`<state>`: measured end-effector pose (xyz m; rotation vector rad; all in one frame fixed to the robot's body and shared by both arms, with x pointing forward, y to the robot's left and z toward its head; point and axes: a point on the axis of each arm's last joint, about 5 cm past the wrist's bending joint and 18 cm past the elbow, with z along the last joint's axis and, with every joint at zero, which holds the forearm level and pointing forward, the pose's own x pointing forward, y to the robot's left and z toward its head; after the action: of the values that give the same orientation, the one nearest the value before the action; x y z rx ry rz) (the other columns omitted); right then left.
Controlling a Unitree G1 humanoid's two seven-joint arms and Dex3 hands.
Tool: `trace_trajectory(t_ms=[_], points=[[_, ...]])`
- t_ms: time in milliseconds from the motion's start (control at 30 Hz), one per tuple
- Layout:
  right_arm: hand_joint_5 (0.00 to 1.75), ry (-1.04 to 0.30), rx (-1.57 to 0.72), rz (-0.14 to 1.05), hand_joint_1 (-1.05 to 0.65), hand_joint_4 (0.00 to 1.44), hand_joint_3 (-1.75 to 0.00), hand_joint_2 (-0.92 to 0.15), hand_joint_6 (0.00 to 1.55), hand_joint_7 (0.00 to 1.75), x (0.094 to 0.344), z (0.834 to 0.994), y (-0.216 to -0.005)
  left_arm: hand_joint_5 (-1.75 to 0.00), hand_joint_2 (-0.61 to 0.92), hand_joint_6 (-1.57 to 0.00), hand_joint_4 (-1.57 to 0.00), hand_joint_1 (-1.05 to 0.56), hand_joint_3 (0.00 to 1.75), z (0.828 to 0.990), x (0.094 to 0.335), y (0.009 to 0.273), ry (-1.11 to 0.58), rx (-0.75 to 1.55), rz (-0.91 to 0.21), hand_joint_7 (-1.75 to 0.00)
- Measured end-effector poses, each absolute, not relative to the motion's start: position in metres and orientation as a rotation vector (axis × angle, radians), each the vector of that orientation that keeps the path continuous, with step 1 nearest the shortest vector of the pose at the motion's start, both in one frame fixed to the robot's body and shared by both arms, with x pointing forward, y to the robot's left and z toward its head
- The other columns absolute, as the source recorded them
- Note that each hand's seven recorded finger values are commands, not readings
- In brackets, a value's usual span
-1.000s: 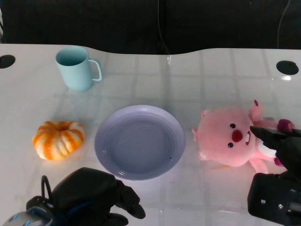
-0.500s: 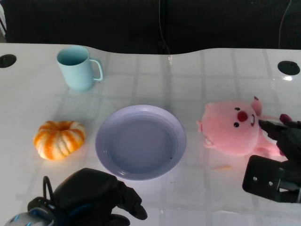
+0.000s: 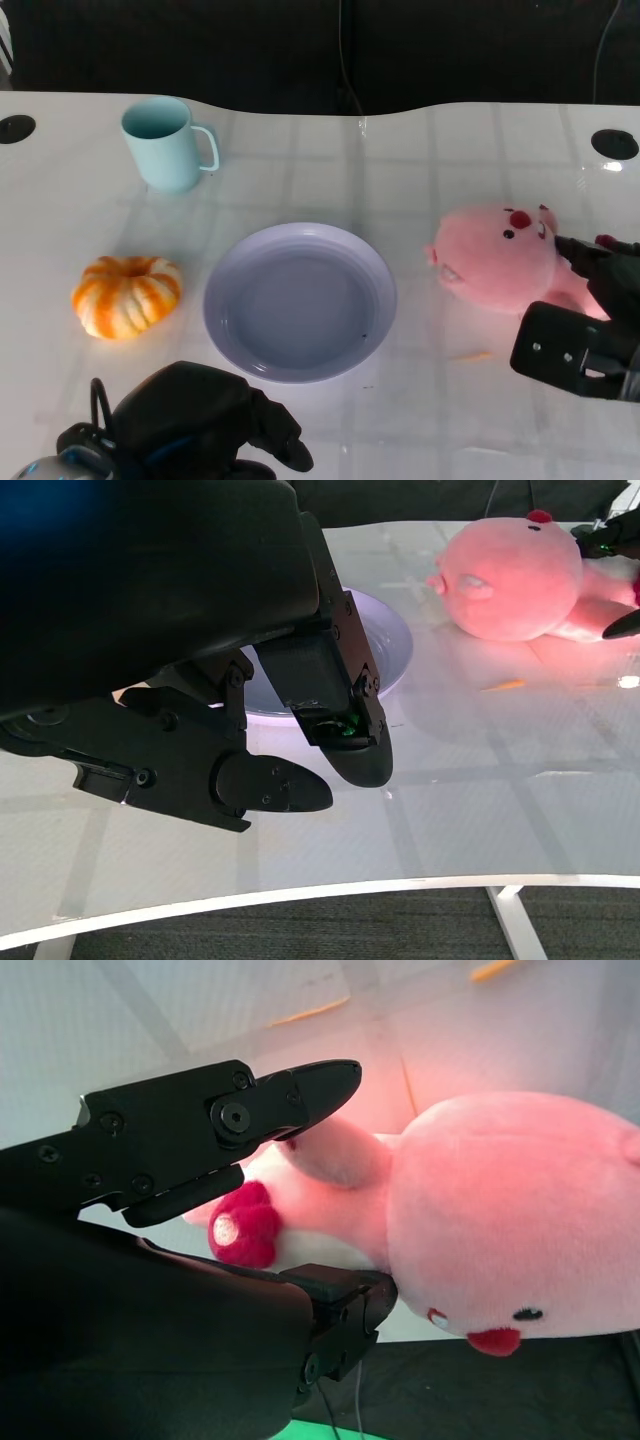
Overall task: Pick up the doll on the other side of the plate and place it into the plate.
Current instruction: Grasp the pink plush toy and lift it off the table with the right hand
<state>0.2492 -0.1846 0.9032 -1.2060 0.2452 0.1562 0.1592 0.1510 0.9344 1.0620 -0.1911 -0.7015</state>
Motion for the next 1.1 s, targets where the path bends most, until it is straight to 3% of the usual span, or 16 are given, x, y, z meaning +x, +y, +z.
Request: trace_trajectory(t_ms=[133, 300, 567, 667, 700, 767, 833, 867, 900, 933, 1033, 1100], points=[[0.28, 0.260, -1.206, 0.162, -0.61, 0.18, -0.04, -0.92, 0.34, 0.02, 0.258, 0.901, -0.183, -1.20, 0.92, -1.09, -0.78, -0.25, 0.24, 0.934, 0.159, 0.151, -0.191, 1.063, -0.702, 0.00], [0.13, 0.265, -1.222, 0.187, -0.54, 0.48, -0.05, -0.92, 0.56, 0.04, 0.273, 0.902, -0.179, -1.22, 0.92, -1.09, -0.79, -0.25, 0.23, 0.934, 0.159, 0.151, -0.198, 1.066, -0.708, -0.01], [0.11, 0.248, -1.248, 0.211, -0.37, 0.82, -0.10, -0.92, 0.86, 0.07, 0.292, 0.906, -0.179, -1.22, 0.92, -1.11, -0.81, -0.26, 0.25, 0.934, 0.159, 0.151, -0.198, 1.069, -0.705, -0.01], [0.20, 0.222, -1.224, 0.176, -0.24, 1.06, -0.08, -0.92, 1.03, 0.10, 0.295, 0.902, -0.181, -1.21, 0.92, -1.10, -0.78, -0.27, 0.27, 0.935, 0.158, 0.151, -0.201, 1.072, -0.703, -0.01], [0.28, 0.213, -1.209, 0.161, -0.22, 1.10, -0.06, -0.91, 1.08, 0.10, 0.295, 0.900, -0.181, -1.21, 0.92, -1.10, -0.78, -0.27, 0.28, 0.935, 0.157, 0.151, -0.199, 1.071, -0.701, -0.01], [0.87, 0.183, -1.181, 0.130, -0.20, 0.97, -0.02, -0.89, 1.22, 0.08, 0.294, 0.899, -0.181, -1.22, 0.92, -1.10, -0.78, -0.26, 0.27, 0.937, 0.155, 0.150, -0.203, 1.068, -0.698, -0.01], [1.26, 0.148, -1.172, 0.107, -0.20, 0.89, -0.10, -0.91, 1.31, 0.10, 0.293, 0.897, -0.181, -1.22, 0.92, -1.11, -0.78, -0.26, 0.25, 0.938, 0.153, 0.150, -0.208, 1.064, -0.697, -0.01], [1.48, 0.137, -1.170, 0.098, -0.20, 0.84, -0.19, -0.91, 1.24, 0.35, 0.292, 0.897, -0.181, -1.23, 0.92, -1.11, -0.79, -0.25, 0.24, 0.939, 0.151, 0.150, -0.210, 1.062, -0.697, -0.01], [1.52, 0.126, -1.167, 0.090, -0.21, 0.82, -0.25, -0.90, 1.11, 0.62, 0.292, 0.896, -0.181, -1.24, 0.92, -1.11, -0.79, -0.25, 0.23, 0.939, 0.150, 0.150, -0.211, 1.059, -0.695, -0.01], [1.48, 0.120, -1.161, 0.083, -0.23, 0.81, -0.28, -0.88, 1.00, 0.78, 0.292, 0.896, -0.181, -1.25, 0.92, -1.11, -0.79, -0.25, 0.23, 0.940, 0.149, 0.150, -0.212, 1.058, -0.694, -0.01], [1.40, 0.116, -1.143, 0.069, -0.24, 0.80, -0.28, -0.89, 0.93, 0.83, 0.290, 0.895, -0.181, -1.25, 0.92, -1.11, -0.78, -0.26, 0.25, 0.943, 0.148, 0.150, -0.202, 1.057, -0.692, -0.01], [1.59, 0.117, -1.123, 0.063, -0.22, 0.76, -0.27, -0.89, 0.89, 0.98, 0.290, 0.895, -0.181, -1.26, 0.92, -1.11, -0.78, -0.26, 0.24, 0.945, 0.148, 0.149, -0.205, 1.058, -0.689, -0.01]])
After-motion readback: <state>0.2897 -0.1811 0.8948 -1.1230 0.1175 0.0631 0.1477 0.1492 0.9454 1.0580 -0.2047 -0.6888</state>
